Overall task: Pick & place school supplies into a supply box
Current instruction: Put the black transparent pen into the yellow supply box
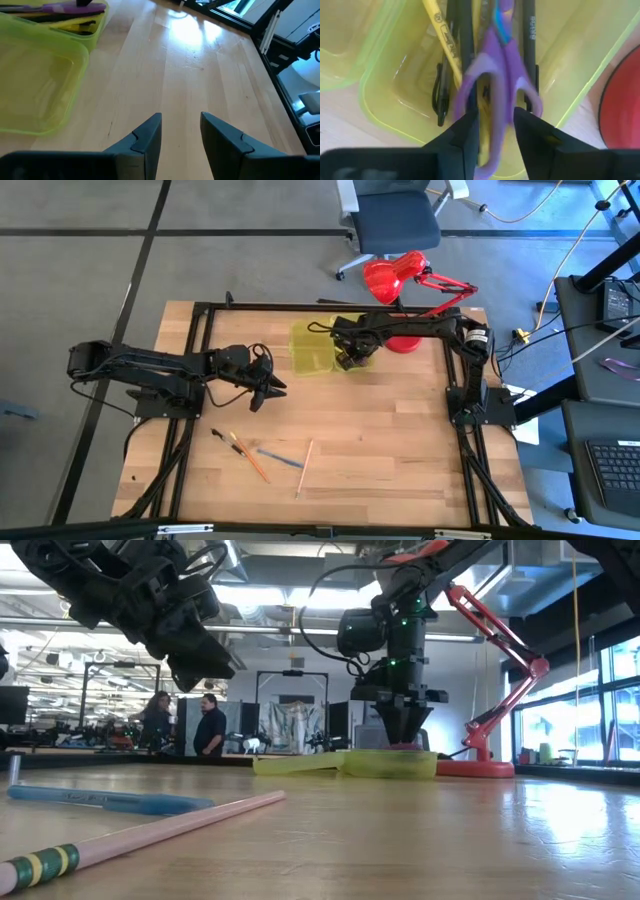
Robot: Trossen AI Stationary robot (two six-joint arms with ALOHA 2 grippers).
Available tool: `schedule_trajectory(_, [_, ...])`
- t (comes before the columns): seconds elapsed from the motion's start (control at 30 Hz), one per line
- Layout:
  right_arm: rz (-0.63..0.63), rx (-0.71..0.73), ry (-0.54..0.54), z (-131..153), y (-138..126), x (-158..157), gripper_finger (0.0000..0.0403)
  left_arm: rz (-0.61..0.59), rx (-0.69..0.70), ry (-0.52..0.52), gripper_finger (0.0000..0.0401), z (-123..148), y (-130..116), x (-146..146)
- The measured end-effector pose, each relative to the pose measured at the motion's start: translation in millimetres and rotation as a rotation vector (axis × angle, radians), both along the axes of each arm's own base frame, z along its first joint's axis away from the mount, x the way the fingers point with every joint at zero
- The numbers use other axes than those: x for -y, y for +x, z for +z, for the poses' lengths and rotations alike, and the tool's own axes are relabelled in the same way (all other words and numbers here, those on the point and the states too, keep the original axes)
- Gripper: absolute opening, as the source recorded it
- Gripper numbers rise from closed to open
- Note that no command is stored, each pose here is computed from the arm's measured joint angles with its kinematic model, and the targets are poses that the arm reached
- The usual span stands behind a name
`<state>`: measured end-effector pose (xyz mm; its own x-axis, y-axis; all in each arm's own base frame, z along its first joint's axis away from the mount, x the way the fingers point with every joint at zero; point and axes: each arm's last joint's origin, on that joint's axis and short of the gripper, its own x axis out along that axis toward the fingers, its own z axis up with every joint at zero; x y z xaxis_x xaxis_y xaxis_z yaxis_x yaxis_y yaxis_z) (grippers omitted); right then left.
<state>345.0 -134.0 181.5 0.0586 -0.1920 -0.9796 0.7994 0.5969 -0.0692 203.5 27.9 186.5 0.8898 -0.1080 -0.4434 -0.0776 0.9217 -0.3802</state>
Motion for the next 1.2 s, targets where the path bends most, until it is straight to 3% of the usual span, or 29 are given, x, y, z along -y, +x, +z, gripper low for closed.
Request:
schedule_trajectory(0.17, [0.092,-0.013,-0.007,4,-1,-1,0.0142,0.026,0.003,-0.049,0.0127,1,0,0])
schedule_trajectory(0.3, [0.19,0.047,-0.059,32,-5,-12,0.0142,0.013,0.028,-0.031,0.0127,3,1,0])
schedule_trajectory(0.5, [0.486,0.217,-0.148,59,-12,-74,0.0141,-0.019,0.029,-0.013,0.0127,3,2,5])
schedule_trajectory(0.8, [0.856,0.587,-0.199,44,-65,-149,0.0141,-0.011,0.034,-0.017,0.0128,3,3,6])
schedule_trajectory(0.93, [0.886,0.664,-0.221,25,-82,-156,0.0141,-0.021,0.07,-0.037,0.0144,7,4,7])
schedule_trajectory(1.2, [0.869,0.656,-0.224,7,-93,-151,0.0141,-0.016,0.103,-0.04,0.0224,10,5,6])
